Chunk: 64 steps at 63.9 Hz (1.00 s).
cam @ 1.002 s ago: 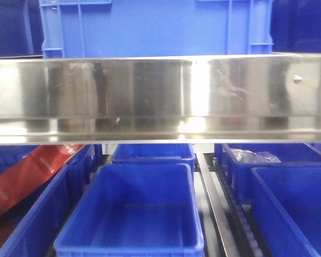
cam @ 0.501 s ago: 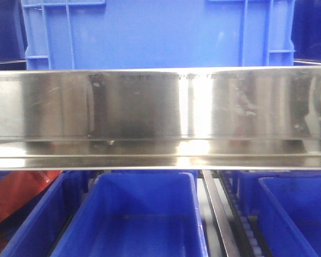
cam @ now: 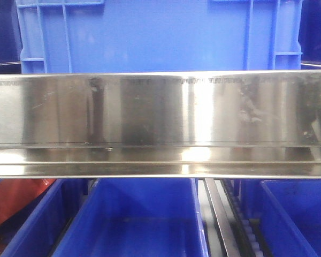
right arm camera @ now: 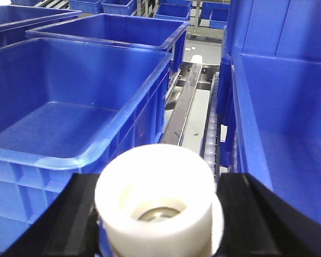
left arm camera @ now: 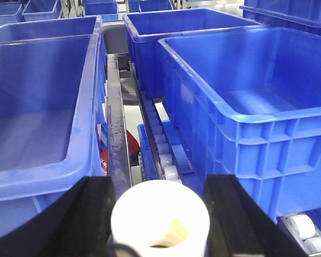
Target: Place valve from conveyor to right shelf box
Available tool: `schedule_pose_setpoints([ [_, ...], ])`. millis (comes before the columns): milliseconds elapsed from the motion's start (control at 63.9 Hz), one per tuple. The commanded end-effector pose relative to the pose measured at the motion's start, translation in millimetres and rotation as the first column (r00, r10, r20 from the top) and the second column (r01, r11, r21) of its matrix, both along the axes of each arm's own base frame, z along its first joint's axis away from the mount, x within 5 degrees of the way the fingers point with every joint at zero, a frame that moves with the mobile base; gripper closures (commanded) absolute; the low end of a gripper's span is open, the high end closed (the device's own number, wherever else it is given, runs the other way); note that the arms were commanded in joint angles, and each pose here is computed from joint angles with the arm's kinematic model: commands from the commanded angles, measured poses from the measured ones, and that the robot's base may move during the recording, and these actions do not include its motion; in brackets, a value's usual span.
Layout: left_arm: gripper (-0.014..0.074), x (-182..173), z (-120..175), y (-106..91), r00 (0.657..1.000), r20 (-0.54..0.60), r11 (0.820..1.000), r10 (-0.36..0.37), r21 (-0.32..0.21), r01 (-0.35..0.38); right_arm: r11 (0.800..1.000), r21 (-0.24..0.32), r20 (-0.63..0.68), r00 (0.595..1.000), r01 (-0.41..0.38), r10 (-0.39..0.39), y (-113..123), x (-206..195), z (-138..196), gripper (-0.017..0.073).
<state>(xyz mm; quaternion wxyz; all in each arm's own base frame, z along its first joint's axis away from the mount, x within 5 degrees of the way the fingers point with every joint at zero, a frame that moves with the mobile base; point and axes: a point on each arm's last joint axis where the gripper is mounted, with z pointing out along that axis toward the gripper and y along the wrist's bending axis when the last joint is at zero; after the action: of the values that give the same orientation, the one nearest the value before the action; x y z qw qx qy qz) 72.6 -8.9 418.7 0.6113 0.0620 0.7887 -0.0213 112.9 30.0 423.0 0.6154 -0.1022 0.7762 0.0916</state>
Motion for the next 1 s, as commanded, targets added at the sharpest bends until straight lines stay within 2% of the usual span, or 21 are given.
schedule_pose_setpoints([
  [0, 0.0705, -1.0, 7.2, -0.4, 0.998, 0.061, 1.000, -0.004, -0.014, 0.005, 1.000, 0.024, 0.098, 0.995, 0.009, -0.012, -1.4, -2.2, 13.1, 0.0711],
  [203, 0.0705, -0.9, 7.6, -0.4, 0.998, 0.066, 1.000, -0.004, -0.014, 0.005, 1.000, 0.024, 0.098, 0.995, 0.009, -0.012, -1.4, -2.2, 13.1, 0.0711],
  [344, 0.0705, 0.7, 20.4, 0.1, 0.979, 0.206, 1.000, 0.006, -0.029, 0.000, 1.000, 0.024, 0.098, 0.995, 0.009, -0.012, -1.4, -2.2, 13.1, 0.0711],
  [391, 0.0705, 0.5, 21.7, 0.2, 0.977, 0.215, 1.000, 0.006, -0.030, 0.000, 1.000, 0.024, 0.098, 0.995, 0.009, -0.012, -1.4, -2.2, 13.1, 0.0711],
  [610, 0.0705, 0.5, 21.9, 0.2, 0.976, 0.217, 1.000, 0.007, -0.030, 0.000, 1.000, 0.023, 0.087, 0.996, 0.007, -0.009, -1.2, -2.3, 12.2, 0.0711],
  [751, 0.0705, 1.1, 25.7, 0.2, 0.973, 0.232, 1.000, 0.007, -0.031, 0.000, 0.999, 0.045, 0.085, 0.996, -0.003, -0.001, -0.2, -3.6, 14.0, 0.0711],
  [830, 0.0705, 6.4, 31.5, -0.4, 0.978, 0.209, 1.000, 0.001, -0.012, 0.001, 0.999, 0.048, 0.100, 0.995, -0.009, 0.004, 0.4, -3.8, 23.0, 0.0711],
  [923, 0.0705, 19.0, 46.4, -2.5, 0.989, 0.148, 0.999, -0.025, 0.044, 0.019, 0.998, 0.051, 0.122, 0.992, -0.035, 0.028, 4.1, 0.1, 39.2, 0.0711],
  [986, 0.0705, 31.8, 60.2, -8.6, 0.989, 0.130, 0.997, -0.071, 0.025, 0.068, 0.997, 0.054, 0.134, 0.990, -0.057, 0.050, 8.2, 5.8, 49.9, 0.0711],
])
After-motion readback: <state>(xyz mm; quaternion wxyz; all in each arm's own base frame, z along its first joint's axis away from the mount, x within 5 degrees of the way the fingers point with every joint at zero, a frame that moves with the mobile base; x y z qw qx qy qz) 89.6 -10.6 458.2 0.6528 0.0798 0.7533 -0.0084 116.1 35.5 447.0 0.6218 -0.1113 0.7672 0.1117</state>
